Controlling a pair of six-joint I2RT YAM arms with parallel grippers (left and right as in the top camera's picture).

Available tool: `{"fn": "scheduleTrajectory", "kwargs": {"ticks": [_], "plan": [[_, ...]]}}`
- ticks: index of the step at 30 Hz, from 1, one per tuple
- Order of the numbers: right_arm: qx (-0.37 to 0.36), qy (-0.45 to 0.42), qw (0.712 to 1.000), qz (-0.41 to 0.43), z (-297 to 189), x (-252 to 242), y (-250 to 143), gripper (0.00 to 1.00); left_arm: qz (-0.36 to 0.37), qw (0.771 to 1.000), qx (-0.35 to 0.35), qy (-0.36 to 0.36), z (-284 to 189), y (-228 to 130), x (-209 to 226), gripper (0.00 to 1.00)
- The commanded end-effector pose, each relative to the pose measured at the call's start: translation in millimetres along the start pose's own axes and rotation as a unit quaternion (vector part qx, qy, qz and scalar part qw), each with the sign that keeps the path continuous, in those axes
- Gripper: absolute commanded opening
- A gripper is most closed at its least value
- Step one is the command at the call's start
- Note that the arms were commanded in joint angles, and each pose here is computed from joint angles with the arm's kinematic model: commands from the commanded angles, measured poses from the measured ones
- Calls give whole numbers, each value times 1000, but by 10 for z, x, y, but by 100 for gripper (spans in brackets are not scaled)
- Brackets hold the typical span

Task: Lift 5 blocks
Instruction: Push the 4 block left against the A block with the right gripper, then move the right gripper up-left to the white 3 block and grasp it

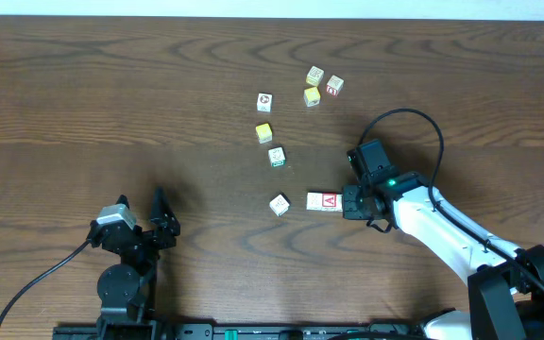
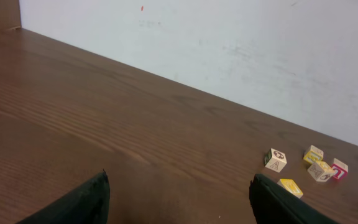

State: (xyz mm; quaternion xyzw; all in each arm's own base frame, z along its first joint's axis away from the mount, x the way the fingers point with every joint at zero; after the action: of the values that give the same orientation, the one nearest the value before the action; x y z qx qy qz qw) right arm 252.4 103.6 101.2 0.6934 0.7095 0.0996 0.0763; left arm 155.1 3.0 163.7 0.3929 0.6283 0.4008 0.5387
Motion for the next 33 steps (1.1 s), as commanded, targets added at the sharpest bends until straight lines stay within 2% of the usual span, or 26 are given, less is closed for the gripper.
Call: {"fn": "scheduleTrajectory", "kwargs": {"ticks": [1,6,9,12,17,24,33], "plan": [[-28,-69,997,33,6,-121,57,18,3,1000,22,17,9,-112,58,72],[-58,-95,992,64,-28,-270,202,19,3,1000,22,17,9,-112,58,72],[-68,-52,995,44,-125,-235,380,19,3,1000,22,17,10,-112,58,73],[-83,32,996,-1,-303,-51,596,36,3,1000,22,17,10,-112,58,73],[-109,142,981,-72,-596,287,802,48,3,1000,22,17,10,-112,58,73],[-84,166,955,-232,-634,759,541,71,3,1000,22,17,10,-112,59,72],[-21,135,938,-319,-310,1123,213,73,3,1000,22,17,10,-112,59,72]]}}
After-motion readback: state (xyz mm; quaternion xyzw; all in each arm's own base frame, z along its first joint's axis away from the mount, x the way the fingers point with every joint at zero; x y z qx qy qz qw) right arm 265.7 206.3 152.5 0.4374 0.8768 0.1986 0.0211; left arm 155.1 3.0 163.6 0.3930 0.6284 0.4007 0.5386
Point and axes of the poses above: each gripper's point midway between its finger pads, its own z axis out along the fingers, its own x axis along the line the jaws close on, y = z × x, the point moved 9 cm from there along -z, back along the fingers, and after that the axes turned 3 degrees about -z, right-handed, at the moved point
